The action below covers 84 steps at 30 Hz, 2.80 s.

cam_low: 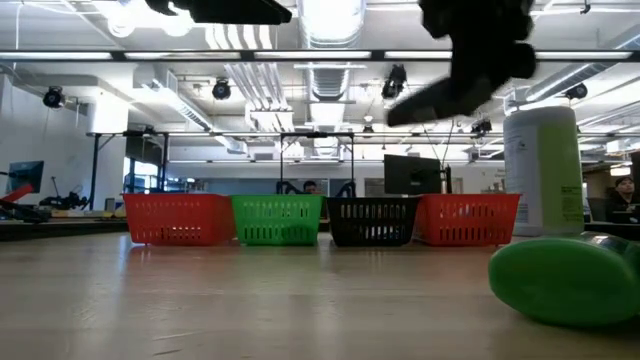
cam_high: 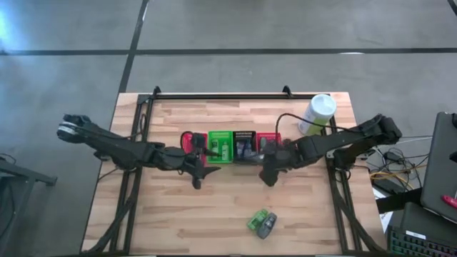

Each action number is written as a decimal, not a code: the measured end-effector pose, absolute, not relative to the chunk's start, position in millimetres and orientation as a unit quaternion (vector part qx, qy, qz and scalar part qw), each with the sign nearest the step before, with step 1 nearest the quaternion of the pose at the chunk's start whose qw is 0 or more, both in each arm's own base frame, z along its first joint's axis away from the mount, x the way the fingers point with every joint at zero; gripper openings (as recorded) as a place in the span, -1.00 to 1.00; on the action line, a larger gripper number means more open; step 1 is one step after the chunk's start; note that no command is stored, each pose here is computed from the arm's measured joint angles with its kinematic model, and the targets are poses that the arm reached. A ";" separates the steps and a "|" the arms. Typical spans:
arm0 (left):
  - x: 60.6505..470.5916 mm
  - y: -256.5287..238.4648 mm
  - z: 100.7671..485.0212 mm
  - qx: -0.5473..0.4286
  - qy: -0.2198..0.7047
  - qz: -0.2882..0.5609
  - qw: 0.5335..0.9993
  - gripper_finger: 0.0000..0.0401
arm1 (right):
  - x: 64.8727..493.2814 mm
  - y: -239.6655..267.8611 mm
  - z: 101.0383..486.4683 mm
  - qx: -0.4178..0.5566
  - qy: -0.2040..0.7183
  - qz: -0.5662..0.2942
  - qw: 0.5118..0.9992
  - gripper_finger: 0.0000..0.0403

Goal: Pick & Place Travel size toiletries
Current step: Put the black deodorant into the right red bin

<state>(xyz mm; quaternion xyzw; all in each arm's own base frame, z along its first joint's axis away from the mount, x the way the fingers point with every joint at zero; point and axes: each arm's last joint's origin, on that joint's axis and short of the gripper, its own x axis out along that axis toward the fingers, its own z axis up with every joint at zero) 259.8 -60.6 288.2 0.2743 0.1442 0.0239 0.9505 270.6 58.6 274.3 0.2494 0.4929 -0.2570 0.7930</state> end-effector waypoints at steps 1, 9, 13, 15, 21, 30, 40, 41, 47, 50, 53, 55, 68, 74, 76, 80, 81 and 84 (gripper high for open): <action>259.8 -60.5 288.5 0.269 0.145 0.026 0.952 0.10 | 265.6 56.0 271.4 0.260 0.489 -0.284 0.783 -0.03; 260.0 -57.7 290.6 0.251 0.145 0.053 0.956 0.10 | 245.9 38.9 225.4 0.410 0.407 -0.420 0.700 -0.03; 260.0 -56.9 290.8 0.248 0.145 0.059 0.956 0.10 | 247.2 32.1 211.4 0.454 0.351 -0.455 0.681 -0.01; 260.0 -56.8 290.8 0.248 0.145 0.060 0.956 0.10 | 246.5 28.4 208.0 0.456 0.331 -0.479 0.673 -0.01; 260.0 -56.8 290.9 0.247 0.145 0.060 0.956 0.10 | 246.7 23.9 202.8 0.470 0.322 -0.495 0.656 0.03; 259.9 -56.8 291.0 0.246 0.145 0.060 0.956 0.10 | 250.5 24.5 210.0 0.474 0.321 -0.482 0.663 0.40; 253.6 -55.3 290.6 0.230 0.163 0.056 0.958 0.10 | 264.9 56.3 251.1 0.311 0.408 -0.308 0.801 0.65; 252.6 -55.1 290.8 0.227 0.165 0.056 0.958 0.10 | 265.0 65.1 255.6 0.278 0.429 -0.263 0.818 0.66; 248.4 -53.9 293.8 0.219 0.164 0.057 0.960 0.10 | 262.4 126.6 255.1 0.126 0.536 -0.009 0.835 0.62; 248.3 -53.9 293.7 0.219 0.164 0.057 0.960 0.10 | 262.2 157.8 247.8 0.067 0.560 0.071 0.823 0.59; 248.3 -53.9 293.7 0.213 0.164 0.058 0.961 0.10 | 268.3 184.3 241.6 0.018 0.567 0.116 0.815 0.58; 248.3 -53.9 293.7 0.207 0.164 0.059 0.963 0.10 | 275.7 199.1 236.5 -0.009 0.572 0.130 0.810 0.59; 247.6 -53.7 291.7 0.185 0.172 0.062 0.966 0.10 | 306.5 256.6 185.6 -0.154 0.634 0.183 0.736 0.83; 247.5 -53.7 291.4 0.179 0.173 0.063 0.966 0.10 | 308.2 264.6 179.4 -0.151 0.627 0.188 0.740 0.83; 247.5 -53.7 291.3 0.175 0.173 0.063 0.967 0.10 | 310.0 266.5 179.6 -0.146 0.617 0.192 0.749 0.83; 247.4 -53.7 291.1 0.173 0.174 0.064 0.967 0.10 | 313.4 270.3 176.2 -0.135 0.593 0.203 0.768 0.83; 247.4 -53.7 291.0 0.173 0.175 0.064 0.967 0.10 | 313.6 270.6 174.4 -0.134 0.591 0.204 0.769 0.83; 247.4 -53.6 290.9 0.172 0.175 0.064 0.967 0.10 | 311.7 269.1 166.6 -0.140 0.604 0.198 0.759 0.83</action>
